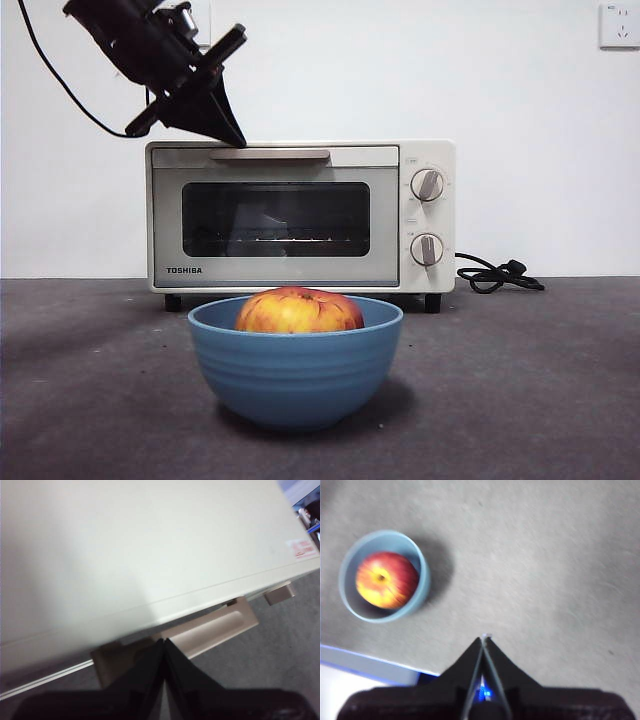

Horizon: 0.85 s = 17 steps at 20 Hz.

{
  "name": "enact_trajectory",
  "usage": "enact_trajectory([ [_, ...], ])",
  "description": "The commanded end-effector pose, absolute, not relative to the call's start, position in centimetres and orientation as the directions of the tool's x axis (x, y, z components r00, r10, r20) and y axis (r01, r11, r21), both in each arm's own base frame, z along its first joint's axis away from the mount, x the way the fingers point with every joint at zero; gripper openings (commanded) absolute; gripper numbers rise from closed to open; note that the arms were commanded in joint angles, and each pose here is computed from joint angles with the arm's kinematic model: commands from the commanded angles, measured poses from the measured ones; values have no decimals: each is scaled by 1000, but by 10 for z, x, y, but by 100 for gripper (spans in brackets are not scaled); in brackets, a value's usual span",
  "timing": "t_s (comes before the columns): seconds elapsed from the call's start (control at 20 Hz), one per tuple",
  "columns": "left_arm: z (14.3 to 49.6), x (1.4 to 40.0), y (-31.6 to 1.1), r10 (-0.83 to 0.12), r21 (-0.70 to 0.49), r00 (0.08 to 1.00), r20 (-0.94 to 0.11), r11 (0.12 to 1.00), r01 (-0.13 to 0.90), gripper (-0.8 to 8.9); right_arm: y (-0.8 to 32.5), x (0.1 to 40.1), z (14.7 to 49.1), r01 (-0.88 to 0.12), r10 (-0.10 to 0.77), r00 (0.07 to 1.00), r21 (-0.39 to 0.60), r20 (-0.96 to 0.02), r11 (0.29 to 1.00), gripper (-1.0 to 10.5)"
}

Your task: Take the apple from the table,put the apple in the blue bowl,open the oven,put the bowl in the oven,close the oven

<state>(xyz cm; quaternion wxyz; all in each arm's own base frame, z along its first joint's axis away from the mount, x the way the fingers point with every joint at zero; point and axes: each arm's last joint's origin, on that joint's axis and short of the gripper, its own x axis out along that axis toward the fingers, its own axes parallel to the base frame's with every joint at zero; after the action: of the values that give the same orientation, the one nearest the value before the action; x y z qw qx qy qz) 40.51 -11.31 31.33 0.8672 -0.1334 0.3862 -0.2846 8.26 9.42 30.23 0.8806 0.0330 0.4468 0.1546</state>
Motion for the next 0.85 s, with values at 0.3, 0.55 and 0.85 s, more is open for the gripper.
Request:
enact_trajectory([
  [0.3, 294, 399, -117, -561, -434, 436, -704, 826, 360, -6, 99, 86, 303, -253, 354, 563, 252, -747, 934, -7],
  [0.55, 288, 387, -134, -449, -284, 408, -795, 869, 404, -6, 102, 87, 305, -262, 381, 577, 279, -722, 924, -6],
  [0.85, 283, 373, -156, -370, -184, 367, -853, 872, 453, -6, 104, 88, 307, -284, 415, 571, 305, -708, 909, -7],
])
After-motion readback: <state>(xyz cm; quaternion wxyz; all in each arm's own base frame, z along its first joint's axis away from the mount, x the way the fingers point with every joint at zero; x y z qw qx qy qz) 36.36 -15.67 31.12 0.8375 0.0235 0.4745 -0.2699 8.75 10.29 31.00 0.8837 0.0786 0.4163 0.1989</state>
